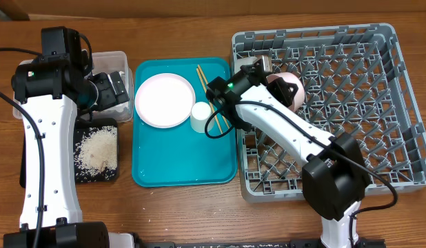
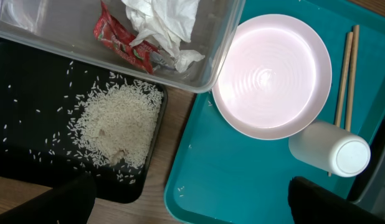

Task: Sort waste into correct bins and load items into the dishwasher
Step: 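Carry the pink bowl right into the dish rack and release, then move the right gripper back to the white cup on the teal tray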

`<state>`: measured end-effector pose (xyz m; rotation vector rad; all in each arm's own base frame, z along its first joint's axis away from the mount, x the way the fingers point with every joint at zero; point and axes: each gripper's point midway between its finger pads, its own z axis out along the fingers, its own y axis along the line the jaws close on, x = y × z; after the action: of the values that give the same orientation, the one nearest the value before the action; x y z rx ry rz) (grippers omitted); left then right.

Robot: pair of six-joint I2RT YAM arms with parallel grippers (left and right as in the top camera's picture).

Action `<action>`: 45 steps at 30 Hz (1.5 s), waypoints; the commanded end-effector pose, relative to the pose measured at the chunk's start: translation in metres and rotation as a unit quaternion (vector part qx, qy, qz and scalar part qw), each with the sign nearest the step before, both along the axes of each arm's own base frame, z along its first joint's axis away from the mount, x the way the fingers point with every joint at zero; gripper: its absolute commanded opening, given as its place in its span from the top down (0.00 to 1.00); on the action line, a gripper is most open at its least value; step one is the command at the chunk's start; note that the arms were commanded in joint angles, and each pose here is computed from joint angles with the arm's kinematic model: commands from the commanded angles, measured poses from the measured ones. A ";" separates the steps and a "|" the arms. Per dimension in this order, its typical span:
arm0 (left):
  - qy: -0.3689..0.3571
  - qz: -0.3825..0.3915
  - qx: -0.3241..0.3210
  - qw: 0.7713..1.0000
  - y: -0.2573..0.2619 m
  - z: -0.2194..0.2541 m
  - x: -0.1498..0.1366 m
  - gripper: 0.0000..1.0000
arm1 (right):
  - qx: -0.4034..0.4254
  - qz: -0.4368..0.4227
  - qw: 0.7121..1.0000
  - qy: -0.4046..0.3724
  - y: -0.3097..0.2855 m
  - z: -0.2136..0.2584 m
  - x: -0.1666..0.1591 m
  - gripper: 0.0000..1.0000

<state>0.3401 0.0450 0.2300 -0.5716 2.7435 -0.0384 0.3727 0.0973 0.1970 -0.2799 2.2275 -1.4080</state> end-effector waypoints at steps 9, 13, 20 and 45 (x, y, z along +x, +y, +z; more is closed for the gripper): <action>-0.006 -0.001 0.007 1.000 0.003 0.004 0.001 0.00 | 0.071 -0.029 0.994 0.073 0.009 -0.035 -0.019 0.96; -0.006 -0.001 0.007 1.000 0.003 0.004 0.001 0.00 | 0.078 -0.023 0.994 0.080 0.016 -0.037 -0.023 0.96; -0.006 -0.001 0.007 1.000 0.003 0.004 0.001 0.00 | 0.067 0.002 0.994 0.087 0.032 -0.036 -0.031 0.96; -0.006 -0.001 0.007 1.000 0.003 0.004 0.001 0.00 | 0.132 0.043 0.987 0.081 0.081 -0.011 -0.042 0.10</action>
<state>0.3401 0.0450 0.2300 -0.5716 2.7435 -0.0384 0.3228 0.1742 0.1773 -0.4762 2.4537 -1.1374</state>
